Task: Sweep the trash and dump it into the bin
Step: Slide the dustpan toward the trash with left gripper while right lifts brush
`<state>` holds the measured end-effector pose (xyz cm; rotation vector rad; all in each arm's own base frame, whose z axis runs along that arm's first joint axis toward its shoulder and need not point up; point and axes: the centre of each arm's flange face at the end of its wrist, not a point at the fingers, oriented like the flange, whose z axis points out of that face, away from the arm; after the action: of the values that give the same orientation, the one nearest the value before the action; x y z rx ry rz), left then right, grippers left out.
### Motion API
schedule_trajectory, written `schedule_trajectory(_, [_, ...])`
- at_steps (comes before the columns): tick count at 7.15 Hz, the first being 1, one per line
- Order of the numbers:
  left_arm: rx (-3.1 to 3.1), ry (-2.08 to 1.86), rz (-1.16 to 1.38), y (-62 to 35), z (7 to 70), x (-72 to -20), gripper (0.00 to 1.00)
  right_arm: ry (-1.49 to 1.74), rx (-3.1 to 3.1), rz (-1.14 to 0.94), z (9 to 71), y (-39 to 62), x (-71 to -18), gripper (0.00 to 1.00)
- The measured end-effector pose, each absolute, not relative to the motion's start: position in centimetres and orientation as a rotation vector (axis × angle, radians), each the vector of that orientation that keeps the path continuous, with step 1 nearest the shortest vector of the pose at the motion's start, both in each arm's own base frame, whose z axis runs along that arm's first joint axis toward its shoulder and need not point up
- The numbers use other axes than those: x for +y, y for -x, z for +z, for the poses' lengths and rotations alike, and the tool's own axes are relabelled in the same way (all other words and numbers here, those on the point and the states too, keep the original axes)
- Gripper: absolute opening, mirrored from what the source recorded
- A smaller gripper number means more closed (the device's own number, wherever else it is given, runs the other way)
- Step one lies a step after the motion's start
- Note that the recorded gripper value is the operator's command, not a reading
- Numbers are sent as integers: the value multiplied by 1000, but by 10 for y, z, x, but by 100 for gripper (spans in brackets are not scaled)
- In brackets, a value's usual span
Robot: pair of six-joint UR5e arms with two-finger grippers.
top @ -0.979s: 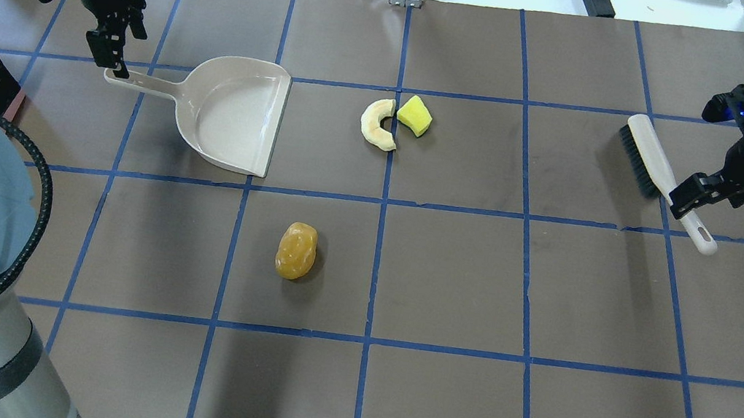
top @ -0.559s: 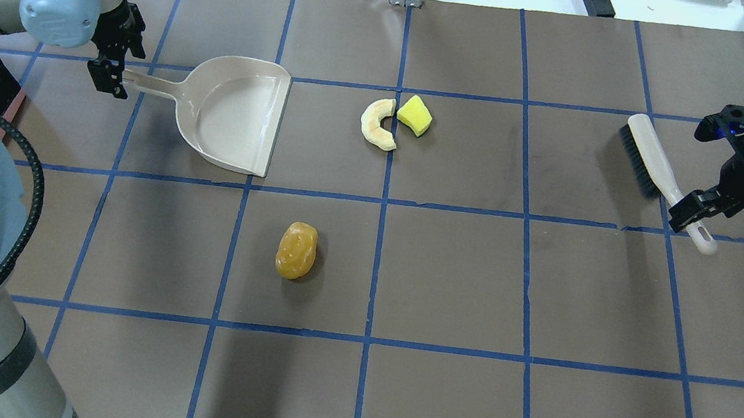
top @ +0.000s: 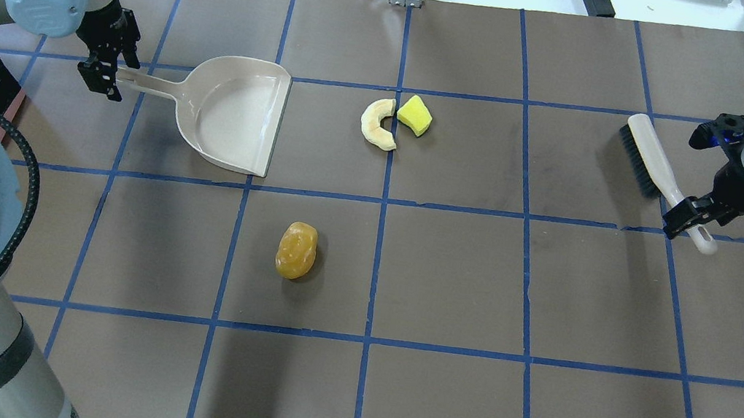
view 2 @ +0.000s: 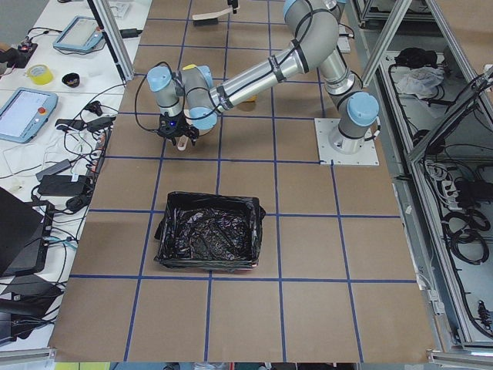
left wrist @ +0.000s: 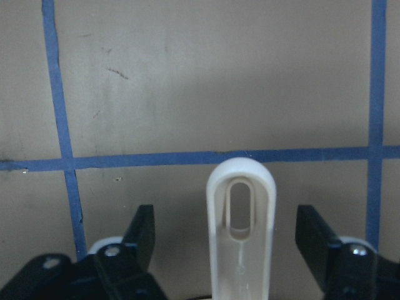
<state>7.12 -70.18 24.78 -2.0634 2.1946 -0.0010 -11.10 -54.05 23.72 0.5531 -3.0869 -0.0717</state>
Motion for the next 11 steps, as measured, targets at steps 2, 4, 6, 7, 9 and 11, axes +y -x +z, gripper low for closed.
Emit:
schedule_trajectory(2, [2254, 2078, 33, -67, 248, -704, 4, -523, -3096, -61, 237, 110, -541, 90])
schedule_trajectory(4, [2289, 2075, 47, -65, 247, -705, 0, -514, -3094, -56, 237, 111, -541, 91])
schedule_trajectory(6, [2293, 2080, 41, -68, 249, -705, 0, -457, -3094, -60, 238, 111, -541, 91])
schedule_trajectory(7, [2283, 2097, 26, -69, 254, -707, 0, -438, -3098, -67, 236, 111, -540, 85])
schedule_trajectory(9, [2221, 2178, -20, -70, 271, -712, 0, -431, -3106, -81, 229, 109, -536, 70])
schedule_trajectory(11, [2140, 2279, -61, -60, 292, -722, 0, -429, -3104, -74, 229, 109, -535, 58])
